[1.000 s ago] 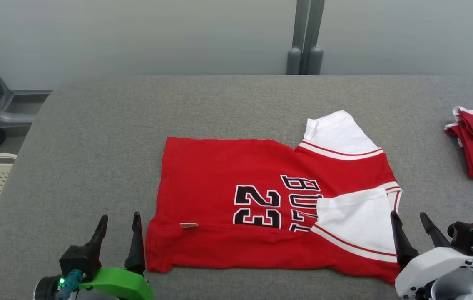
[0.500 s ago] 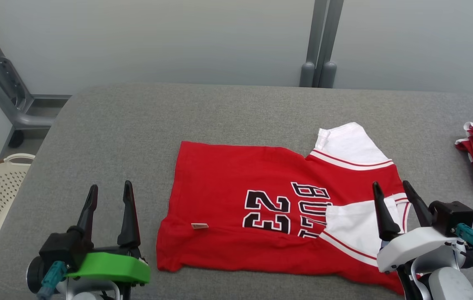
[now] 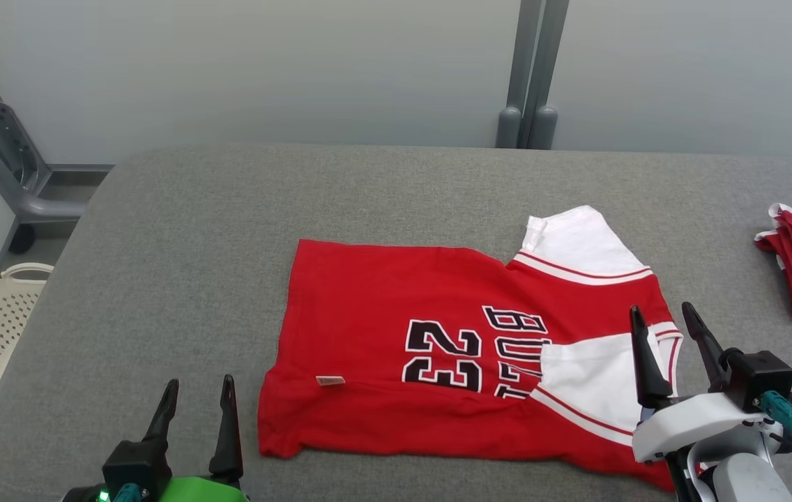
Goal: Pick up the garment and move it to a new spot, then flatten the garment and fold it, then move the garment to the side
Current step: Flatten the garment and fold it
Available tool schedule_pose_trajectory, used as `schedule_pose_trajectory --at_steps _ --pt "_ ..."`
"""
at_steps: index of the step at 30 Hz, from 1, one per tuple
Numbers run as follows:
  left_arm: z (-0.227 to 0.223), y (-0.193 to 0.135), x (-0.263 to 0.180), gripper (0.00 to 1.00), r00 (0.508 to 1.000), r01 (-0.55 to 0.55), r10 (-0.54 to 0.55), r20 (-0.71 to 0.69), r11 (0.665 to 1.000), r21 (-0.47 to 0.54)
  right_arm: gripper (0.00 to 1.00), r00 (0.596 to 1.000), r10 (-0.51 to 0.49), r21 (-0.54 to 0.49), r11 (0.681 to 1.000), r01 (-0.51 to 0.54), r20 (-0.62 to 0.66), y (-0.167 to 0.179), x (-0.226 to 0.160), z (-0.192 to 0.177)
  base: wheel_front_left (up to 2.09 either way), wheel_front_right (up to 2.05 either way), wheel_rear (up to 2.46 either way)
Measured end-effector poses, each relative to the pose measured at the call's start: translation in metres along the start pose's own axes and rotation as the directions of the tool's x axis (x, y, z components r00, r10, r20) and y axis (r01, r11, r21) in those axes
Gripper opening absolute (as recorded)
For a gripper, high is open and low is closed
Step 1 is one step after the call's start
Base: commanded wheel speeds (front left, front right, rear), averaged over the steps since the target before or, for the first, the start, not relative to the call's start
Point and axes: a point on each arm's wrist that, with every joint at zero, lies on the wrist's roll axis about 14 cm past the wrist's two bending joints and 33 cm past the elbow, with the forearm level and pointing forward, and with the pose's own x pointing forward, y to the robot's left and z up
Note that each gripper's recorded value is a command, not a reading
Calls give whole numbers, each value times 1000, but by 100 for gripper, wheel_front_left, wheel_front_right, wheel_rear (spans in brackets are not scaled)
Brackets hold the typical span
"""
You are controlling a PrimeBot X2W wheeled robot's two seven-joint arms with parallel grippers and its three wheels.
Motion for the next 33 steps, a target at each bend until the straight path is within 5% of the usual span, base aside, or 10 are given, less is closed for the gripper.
schedule_pose_trajectory --at_steps 33 --pt "-16 -2 16 100 997 22 -22 -80 1000 7 100 998 22 -26 999 -24 -63 6 -13 -22 0 0 0"
